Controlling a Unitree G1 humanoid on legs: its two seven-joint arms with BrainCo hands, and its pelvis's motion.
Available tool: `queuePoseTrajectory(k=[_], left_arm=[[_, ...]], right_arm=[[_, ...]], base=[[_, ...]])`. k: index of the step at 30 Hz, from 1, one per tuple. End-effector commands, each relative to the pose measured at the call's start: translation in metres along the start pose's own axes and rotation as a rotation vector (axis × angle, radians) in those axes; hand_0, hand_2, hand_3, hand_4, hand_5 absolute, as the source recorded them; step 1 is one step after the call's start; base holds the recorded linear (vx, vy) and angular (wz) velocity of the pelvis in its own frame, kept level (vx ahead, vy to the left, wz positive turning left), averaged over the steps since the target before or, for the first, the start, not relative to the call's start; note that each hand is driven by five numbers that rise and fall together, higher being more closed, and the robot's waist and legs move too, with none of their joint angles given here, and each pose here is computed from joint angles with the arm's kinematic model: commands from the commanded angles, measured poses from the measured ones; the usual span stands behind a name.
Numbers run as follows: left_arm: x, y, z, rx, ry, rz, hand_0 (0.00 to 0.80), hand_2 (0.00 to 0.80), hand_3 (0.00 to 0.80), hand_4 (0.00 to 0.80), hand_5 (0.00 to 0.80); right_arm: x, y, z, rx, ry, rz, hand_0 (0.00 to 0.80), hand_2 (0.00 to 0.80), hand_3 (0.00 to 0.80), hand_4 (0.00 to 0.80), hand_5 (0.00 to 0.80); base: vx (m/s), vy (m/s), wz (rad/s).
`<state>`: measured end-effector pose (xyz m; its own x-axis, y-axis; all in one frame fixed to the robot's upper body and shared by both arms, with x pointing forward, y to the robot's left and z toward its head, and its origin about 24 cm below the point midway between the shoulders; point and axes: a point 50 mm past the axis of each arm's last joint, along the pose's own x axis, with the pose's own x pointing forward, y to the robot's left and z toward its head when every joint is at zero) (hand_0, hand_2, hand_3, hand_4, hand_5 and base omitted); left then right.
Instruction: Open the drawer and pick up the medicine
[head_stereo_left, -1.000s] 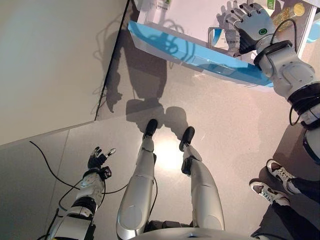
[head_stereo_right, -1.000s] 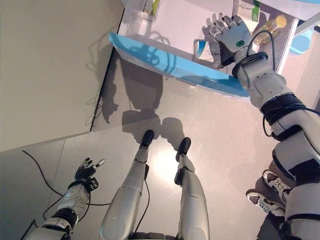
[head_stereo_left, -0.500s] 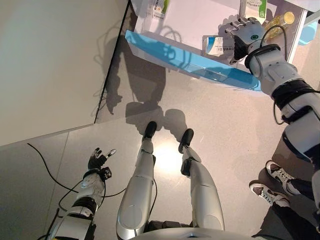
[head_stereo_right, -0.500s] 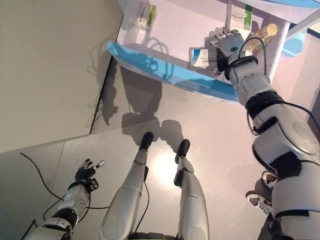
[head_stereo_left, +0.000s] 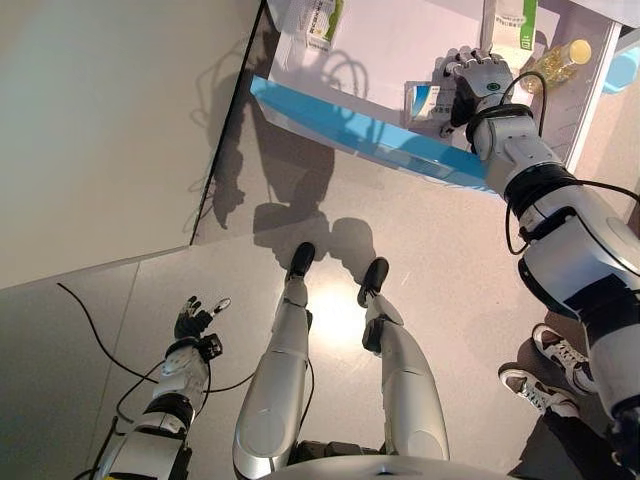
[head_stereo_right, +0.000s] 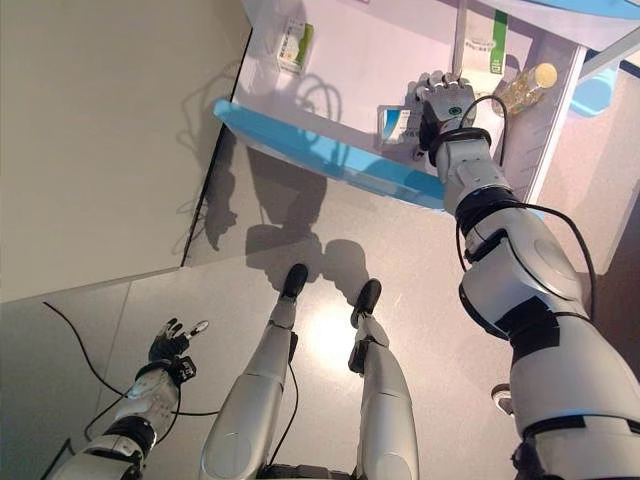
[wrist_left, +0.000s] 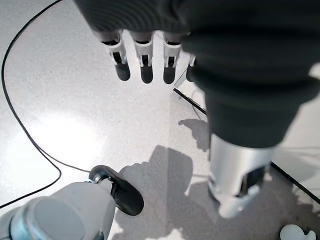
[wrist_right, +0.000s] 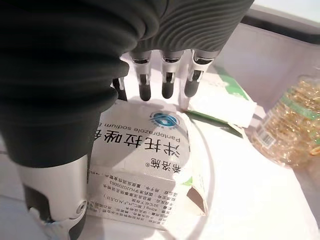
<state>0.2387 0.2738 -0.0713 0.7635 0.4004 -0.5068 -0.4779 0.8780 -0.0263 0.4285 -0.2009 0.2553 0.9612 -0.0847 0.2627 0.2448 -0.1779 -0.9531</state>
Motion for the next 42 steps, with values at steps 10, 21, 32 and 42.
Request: queuePoseTrajectory(k=[10,21,32,42], left_arm=[[0.001,-0.001,0.002,-0.006,-0.001,0.017,0.0,0.0,0.0,0.0,0.0],[0.001,-0.003,0.002,-0.011,-0.008,0.027,0.0,0.0,0.0,0.0,0.0],[-0.002,0.004,0.002,-0.007,-0.032,0.025,0.0,0.0,0.0,0.0,0.0],[-0.009,0.029,-0.019,-0.002,0.053,0.086,0.0,0.0,0.0,0.0,0.0]], right_arm=[[-0.016,0.05,-0.001,-0.332,-0.033,0.174,0.8,0.8,0.8,0.8,0.8],[-0.015,0.046,0.006,-0.233,-0.046,0.098,0.8,0.8,0.8,0.8,0.8],[-0.009,-0.03,0.018,-0.029,-0.201,-0.221,0.8,0.8,0.8,0.8,0.8],[-0.036,-0.061,0.035,0.023,-0.427,-0.355,0.8,0.8,0.8,0.8,0.8]], base=[[0.014,-0.006,0.08],[0.001,0.0,0.01],[-0.033,0.016,-0.05],[0.023,0.022,-0.19]])
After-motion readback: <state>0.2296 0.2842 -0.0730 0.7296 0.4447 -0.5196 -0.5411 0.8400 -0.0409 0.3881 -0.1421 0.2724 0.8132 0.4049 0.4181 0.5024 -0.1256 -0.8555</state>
